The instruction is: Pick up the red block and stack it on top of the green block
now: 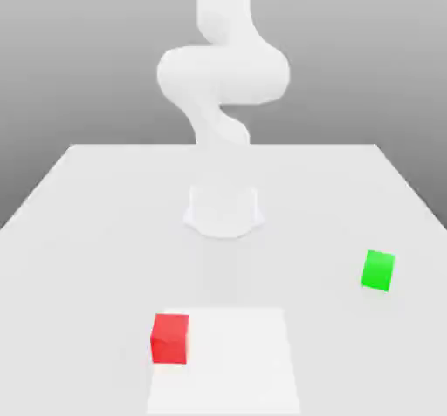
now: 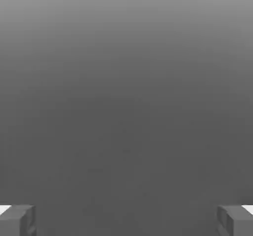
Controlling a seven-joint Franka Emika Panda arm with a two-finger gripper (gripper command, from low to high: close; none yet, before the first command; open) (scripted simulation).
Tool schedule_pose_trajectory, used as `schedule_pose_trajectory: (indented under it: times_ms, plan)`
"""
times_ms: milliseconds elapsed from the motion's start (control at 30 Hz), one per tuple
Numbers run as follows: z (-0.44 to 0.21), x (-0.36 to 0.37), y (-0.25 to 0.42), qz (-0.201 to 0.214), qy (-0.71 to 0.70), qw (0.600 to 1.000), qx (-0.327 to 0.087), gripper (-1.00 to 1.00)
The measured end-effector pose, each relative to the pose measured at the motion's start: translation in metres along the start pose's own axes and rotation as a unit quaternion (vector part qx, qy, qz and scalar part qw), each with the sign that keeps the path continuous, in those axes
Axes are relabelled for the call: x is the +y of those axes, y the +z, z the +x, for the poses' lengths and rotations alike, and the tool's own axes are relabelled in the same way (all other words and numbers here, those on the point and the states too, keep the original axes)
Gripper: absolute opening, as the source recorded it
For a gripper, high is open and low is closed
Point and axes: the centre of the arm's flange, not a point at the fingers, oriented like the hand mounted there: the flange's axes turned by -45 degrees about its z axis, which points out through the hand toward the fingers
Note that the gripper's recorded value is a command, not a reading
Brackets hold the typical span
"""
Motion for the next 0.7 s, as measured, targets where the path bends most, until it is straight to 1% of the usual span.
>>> schedule_pose_trajectory:
  times_ms: [167, 367, 500, 633, 700]
  plan:
    - [-0.035, 0.020, 0.119, -0.006, 0.001, 0.996, -0.089, 0.00]
    - [-0.111, 0.043, 0.235, -0.009, 0.004, 0.982, -0.191, 0.00]
    - [-0.177, 0.056, 0.294, -0.009, 0.006, 0.966, -0.258, 0.00]
    - [-0.252, 0.069, 0.336, -0.009, 0.012, 0.946, -0.323, 0.00]
    - [-0.281, 0.071, 0.353, -0.008, 0.012, 0.939, -0.344, 0.00]
